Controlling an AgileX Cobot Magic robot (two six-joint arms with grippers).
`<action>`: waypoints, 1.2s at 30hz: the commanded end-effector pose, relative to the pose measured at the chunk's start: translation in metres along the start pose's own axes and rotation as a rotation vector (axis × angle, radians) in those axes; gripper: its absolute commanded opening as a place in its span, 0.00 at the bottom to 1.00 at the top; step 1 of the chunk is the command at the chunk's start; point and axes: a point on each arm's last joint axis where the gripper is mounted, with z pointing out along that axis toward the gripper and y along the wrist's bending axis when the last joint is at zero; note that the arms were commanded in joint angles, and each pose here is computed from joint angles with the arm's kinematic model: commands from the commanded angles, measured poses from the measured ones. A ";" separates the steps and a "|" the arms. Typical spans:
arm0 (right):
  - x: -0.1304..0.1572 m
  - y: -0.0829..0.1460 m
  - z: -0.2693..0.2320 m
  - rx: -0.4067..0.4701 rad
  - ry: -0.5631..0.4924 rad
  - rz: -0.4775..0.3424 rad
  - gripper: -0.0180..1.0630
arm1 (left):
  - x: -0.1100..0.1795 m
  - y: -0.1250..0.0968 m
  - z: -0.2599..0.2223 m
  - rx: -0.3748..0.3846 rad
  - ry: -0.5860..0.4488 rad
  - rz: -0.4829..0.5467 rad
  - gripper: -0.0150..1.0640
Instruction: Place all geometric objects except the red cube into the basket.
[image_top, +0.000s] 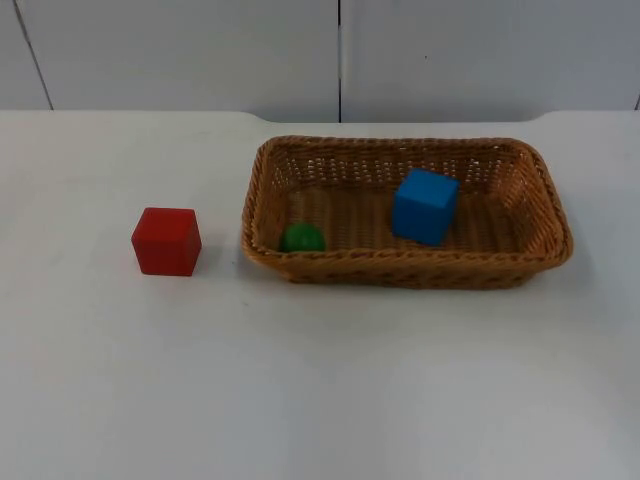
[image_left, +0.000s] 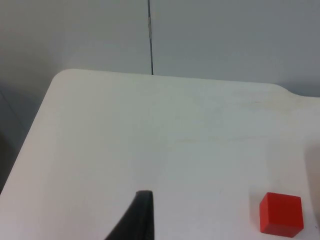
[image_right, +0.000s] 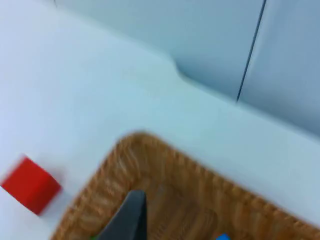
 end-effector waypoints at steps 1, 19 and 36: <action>-0.019 0.002 -0.045 -0.003 -0.047 -0.019 0.98 | 0.001 0.001 0.001 -0.007 0.000 0.004 0.98; -0.031 -0.005 -0.087 0.057 -0.112 0.002 0.98 | -0.014 0.002 -0.001 -0.017 -0.168 0.055 0.98; -0.002 -0.144 -0.219 0.519 -0.074 0.226 0.98 | -0.014 0.001 -0.001 -0.012 -0.170 0.049 0.98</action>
